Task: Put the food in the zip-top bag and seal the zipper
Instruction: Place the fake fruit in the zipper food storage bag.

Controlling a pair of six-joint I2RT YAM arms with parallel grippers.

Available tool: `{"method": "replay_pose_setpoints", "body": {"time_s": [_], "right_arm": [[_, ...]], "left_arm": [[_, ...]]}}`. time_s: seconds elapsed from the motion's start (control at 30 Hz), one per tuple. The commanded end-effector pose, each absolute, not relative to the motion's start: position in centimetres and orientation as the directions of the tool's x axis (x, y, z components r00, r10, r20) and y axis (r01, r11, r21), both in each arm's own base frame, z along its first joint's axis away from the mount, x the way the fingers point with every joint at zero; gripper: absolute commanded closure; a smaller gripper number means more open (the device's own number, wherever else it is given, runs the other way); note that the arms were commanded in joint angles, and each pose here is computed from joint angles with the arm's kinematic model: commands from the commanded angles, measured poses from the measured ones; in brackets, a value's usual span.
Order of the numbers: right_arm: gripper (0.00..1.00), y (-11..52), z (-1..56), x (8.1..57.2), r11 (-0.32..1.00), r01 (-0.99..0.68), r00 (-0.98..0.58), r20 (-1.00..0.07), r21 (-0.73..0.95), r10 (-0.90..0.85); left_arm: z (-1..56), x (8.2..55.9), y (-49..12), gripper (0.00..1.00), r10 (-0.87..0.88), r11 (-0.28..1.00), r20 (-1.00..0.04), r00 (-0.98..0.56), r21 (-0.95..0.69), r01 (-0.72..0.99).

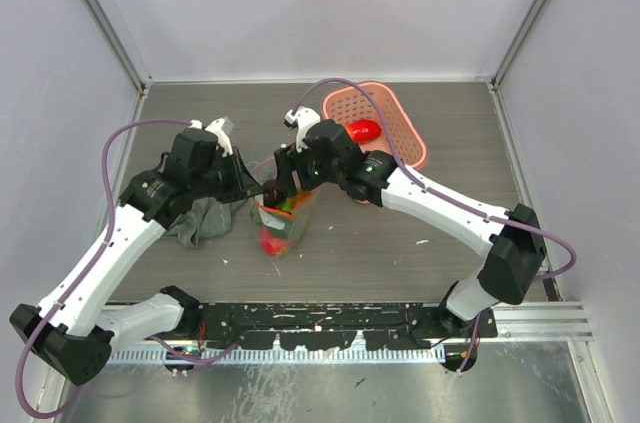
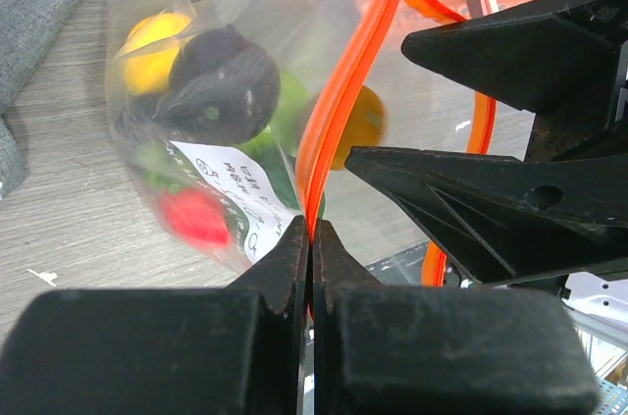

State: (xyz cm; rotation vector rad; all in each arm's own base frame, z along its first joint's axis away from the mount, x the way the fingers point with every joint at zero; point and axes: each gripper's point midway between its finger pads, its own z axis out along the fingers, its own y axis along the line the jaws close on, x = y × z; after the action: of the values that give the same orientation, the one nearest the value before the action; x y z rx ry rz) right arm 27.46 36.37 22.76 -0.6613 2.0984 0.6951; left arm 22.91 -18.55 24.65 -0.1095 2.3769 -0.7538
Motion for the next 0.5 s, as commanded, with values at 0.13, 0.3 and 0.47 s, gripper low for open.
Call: {"method": "replay_pose_setpoints", "body": {"time_s": [0.13, 0.3, 0.47], "right_arm": [[0.22, 36.9, 26.8, 28.0, 0.699, -0.671, -0.470, -0.870, 0.245, -0.147], [0.21, 36.6, 28.2, 27.8, 0.686, -0.690, -0.440, -0.887, 0.232, -0.143], [0.19, 36.2, 29.4, 27.5, 0.672, -0.712, -0.407, -0.900, 0.206, -0.155]], "left_arm": [[26.1, 23.2, -18.8, 1.00, -0.267, 0.815, -0.589, -0.762, -0.560, 0.147], [25.9, 23.2, -18.7, 1.00, -0.264, 0.819, -0.589, -0.764, -0.555, 0.144], [25.9, 23.2, -18.7, 1.00, -0.264, 0.821, -0.590, -0.763, -0.553, 0.144]]}}
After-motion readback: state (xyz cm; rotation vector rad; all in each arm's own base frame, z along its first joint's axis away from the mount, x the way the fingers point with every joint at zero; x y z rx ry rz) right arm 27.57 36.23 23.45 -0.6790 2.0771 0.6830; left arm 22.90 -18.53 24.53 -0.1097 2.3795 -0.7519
